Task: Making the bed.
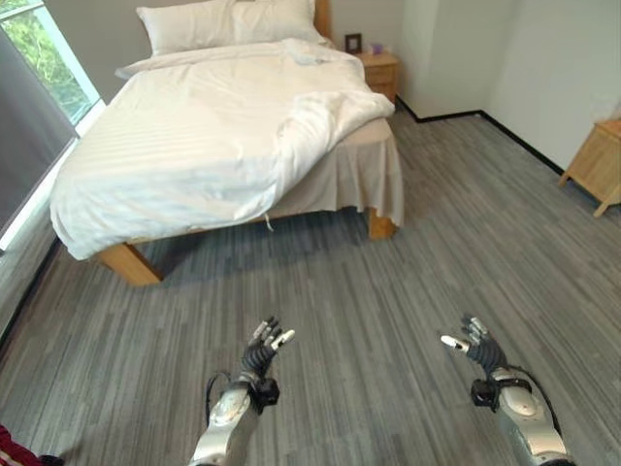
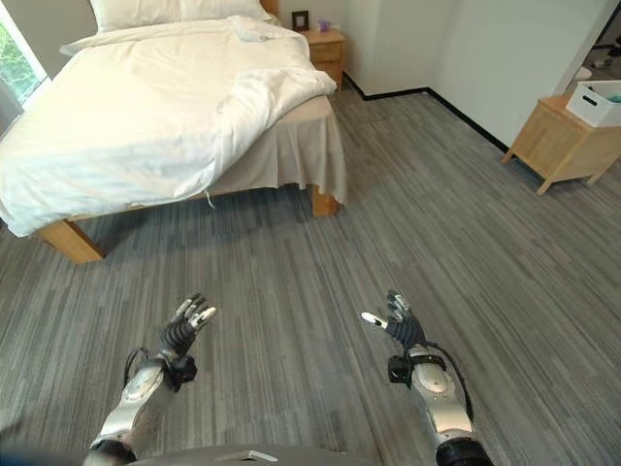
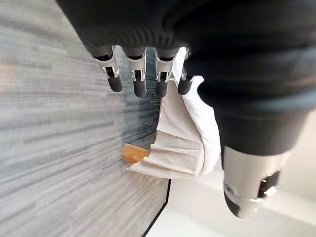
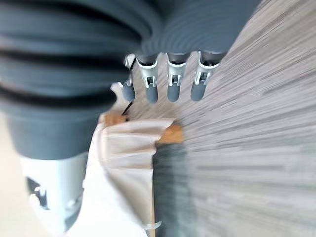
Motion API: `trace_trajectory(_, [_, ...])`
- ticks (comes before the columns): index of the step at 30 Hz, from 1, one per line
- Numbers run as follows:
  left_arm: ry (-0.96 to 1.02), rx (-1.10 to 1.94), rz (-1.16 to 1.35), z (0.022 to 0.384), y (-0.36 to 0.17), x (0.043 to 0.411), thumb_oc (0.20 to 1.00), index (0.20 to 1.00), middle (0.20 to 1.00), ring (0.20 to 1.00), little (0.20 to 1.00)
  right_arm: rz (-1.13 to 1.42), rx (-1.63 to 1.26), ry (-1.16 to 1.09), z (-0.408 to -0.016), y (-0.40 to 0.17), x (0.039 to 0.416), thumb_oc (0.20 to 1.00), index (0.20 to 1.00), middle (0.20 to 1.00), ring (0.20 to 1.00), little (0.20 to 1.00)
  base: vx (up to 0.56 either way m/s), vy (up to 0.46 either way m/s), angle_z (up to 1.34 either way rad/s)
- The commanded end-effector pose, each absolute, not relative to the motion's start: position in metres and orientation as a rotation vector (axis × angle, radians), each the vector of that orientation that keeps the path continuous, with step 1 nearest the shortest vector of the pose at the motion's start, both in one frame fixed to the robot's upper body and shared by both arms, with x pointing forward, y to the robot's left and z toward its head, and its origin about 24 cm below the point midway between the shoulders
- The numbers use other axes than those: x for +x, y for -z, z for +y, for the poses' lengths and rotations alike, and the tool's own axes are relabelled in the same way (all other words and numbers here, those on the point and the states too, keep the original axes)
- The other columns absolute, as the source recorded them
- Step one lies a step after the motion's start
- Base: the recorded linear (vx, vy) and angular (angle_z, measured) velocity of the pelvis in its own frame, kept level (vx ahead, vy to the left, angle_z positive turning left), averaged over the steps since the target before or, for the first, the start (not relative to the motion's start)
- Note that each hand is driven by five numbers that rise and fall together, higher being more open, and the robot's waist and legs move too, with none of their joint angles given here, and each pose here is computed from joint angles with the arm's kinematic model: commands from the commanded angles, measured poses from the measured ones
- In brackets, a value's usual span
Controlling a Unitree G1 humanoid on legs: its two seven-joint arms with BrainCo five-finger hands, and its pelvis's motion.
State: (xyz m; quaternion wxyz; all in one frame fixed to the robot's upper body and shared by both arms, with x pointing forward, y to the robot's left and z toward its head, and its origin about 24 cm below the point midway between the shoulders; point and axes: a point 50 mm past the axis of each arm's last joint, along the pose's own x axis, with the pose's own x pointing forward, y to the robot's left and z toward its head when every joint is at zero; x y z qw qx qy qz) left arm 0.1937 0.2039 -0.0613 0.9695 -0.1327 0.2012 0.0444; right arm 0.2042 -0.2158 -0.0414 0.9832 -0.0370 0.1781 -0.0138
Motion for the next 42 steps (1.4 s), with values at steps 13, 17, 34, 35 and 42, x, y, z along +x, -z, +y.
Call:
trace_trajectory(13, [-0.170,-0.205,0.208,0.238,0.024,0.216,1.000,1.000,1.000,1.000,1.000,0.158,-0.219,-0.085,-0.204,0.000,0.236,1.000,1.000,1.000,1.000,1.000,0.00,0.076,-0.02])
trace_trajectory(17, [-0.145,-0.192,0.171,0.230,0.013,0.231,1.000,1.000,1.000,1.000,1.000,0.155,-0.178,-0.098,-0.191,0.000,0.240,1.000,1.000,1.000,1.000,1.000,0.01,0.251,-0.22])
trace_trajectory(34, [0.008,-0.115,0.127,0.206,-0.001,0.247,1.000,1.000,1.000,1.000,1.000,0.176,0.050,-0.096,-0.193,0.002,0.236,1.000,1.000,1.000,1.000,1.000,0.38,-0.181,0.24])
trace_trajectory(35, [0.023,-0.145,0.111,0.203,-0.005,0.247,1.000,1.000,1.000,1.000,1.000,0.160,0.054,-0.104,-0.195,-0.002,0.237,1.000,1.000,1.000,1.000,1.000,0.55,-0.534,-0.09])
trace_trajectory(42, [0.024,-0.292,0.111,0.193,-0.002,0.253,1.000,1.000,1.000,1.000,1.000,0.116,0.002,-0.026,-0.214,-0.015,0.246,1.000,1.000,1.000,1.000,1.000,0.43,-0.278,-0.01])
